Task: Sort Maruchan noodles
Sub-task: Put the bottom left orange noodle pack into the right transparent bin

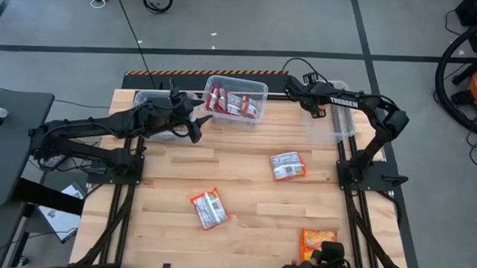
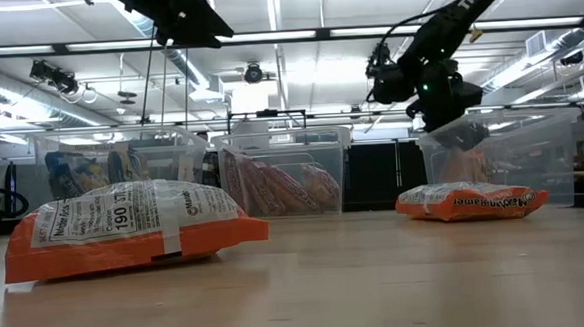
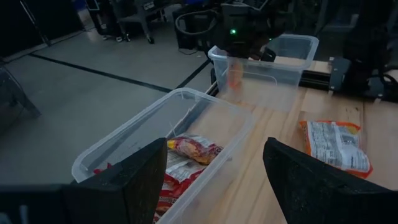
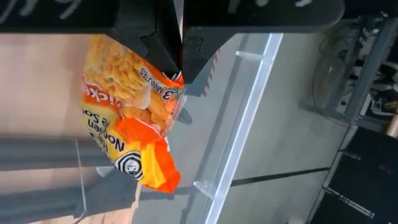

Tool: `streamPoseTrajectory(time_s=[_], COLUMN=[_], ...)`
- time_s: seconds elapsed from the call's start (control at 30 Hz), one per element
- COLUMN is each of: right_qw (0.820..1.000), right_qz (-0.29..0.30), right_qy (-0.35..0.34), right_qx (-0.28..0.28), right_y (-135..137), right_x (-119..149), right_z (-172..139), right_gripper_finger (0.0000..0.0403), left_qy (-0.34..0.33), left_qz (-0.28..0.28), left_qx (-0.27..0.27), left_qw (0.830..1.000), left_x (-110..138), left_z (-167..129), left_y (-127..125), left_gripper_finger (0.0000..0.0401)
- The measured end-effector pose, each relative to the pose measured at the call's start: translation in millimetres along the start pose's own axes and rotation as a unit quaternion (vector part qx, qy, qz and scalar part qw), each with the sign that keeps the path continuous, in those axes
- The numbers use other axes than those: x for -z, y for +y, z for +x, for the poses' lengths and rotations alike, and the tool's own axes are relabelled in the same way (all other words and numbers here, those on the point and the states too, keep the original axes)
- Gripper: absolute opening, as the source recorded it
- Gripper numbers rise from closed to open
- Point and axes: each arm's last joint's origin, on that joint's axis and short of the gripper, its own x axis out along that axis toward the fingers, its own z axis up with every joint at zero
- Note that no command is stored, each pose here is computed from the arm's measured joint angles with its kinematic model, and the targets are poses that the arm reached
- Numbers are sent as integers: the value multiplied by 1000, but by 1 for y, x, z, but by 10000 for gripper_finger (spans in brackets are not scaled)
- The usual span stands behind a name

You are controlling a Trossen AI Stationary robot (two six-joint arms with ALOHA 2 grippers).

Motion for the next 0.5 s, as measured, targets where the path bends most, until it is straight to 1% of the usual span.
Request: streamPoseTrajectory(time_s=[0.13,0.2,0.3,0.5], right_qw=[1000,1000,999,998], right_qz=[8,4,25,23], right_qy=[1,6,29,51], right_qx=[6,16,15,28], right_y=[-2,-6,-5,-5], right_x=[-2,-1,2,3], right_z=[6,11,14,15], right_gripper_finger=[7,7,7,18], left_qy=[-3,-6,-5,-5], left_qz=[-2,-3,-3,-3], left_qx=[0,0,0,0], left_qw=[1000,1000,1000,1000], left_x=[-1,-1,-1,-1], left_z=[0,0,0,0], left_y=[0,0,0,0], left_gripper_finger=[270,270,270,270])
